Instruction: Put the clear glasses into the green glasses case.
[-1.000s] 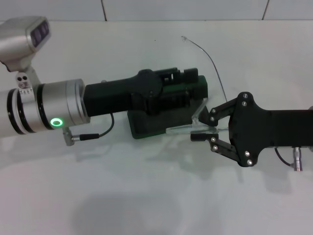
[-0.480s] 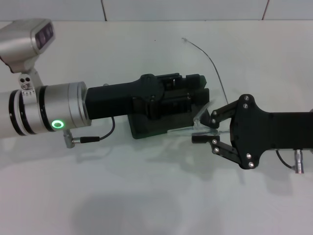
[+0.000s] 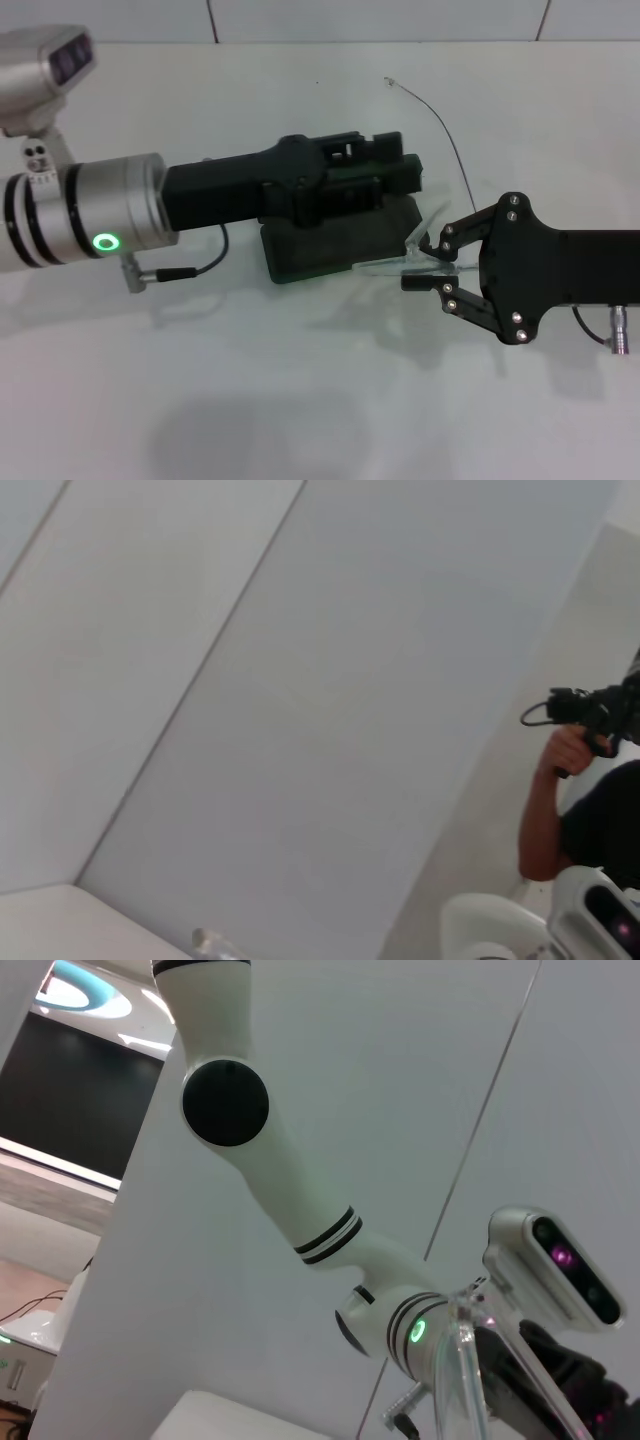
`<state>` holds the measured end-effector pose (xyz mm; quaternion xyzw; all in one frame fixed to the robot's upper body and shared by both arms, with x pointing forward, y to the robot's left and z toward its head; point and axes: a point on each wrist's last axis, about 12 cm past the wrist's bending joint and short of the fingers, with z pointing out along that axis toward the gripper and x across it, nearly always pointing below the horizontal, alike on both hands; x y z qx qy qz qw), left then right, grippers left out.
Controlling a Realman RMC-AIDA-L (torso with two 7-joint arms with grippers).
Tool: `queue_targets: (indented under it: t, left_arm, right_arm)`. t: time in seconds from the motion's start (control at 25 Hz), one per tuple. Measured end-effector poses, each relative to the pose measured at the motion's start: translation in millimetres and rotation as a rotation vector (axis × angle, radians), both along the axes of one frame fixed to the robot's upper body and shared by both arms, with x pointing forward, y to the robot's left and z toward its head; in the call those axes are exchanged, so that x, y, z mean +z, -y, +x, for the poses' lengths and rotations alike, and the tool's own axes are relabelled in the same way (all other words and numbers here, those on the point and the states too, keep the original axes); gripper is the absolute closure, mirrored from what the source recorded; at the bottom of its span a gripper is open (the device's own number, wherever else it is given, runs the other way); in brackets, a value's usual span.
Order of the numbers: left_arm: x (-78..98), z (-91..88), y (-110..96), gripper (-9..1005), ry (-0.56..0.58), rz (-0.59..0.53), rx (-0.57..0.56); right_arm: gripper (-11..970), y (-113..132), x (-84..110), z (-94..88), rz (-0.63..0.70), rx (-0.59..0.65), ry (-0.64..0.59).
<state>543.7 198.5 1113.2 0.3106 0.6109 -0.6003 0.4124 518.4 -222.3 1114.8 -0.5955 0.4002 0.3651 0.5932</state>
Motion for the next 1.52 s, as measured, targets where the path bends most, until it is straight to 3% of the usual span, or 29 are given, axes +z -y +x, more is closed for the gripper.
queue_targets:
  t: [0.28, 0.96, 1.24, 1.52]
  left_arm:
    - [2.0, 2.1, 12, 398, -0.011, 0.019, -0.051]
    - [1.9, 2.2, 20, 399, -0.040, 0.044, -0.093]
    - [0.9, 2.6, -1, 399, -0.039, 0.049, -0.039]
    - [-2.0, 3.5, -20, 398, -0.019, 0.076, 0.019]
  right_arm:
    - [834, -1, -0.6, 4.2, -0.018, -0.017, 0.005]
    - [835, -2, -1.7, 4.8, -0.028, -0.020, 0.004]
    - [835, 2, 3.1, -2.4, 0.000, 0.035, 0.009]
    - [835, 0, 15.0, -17.3, 0.061, 0.185, 0.034]
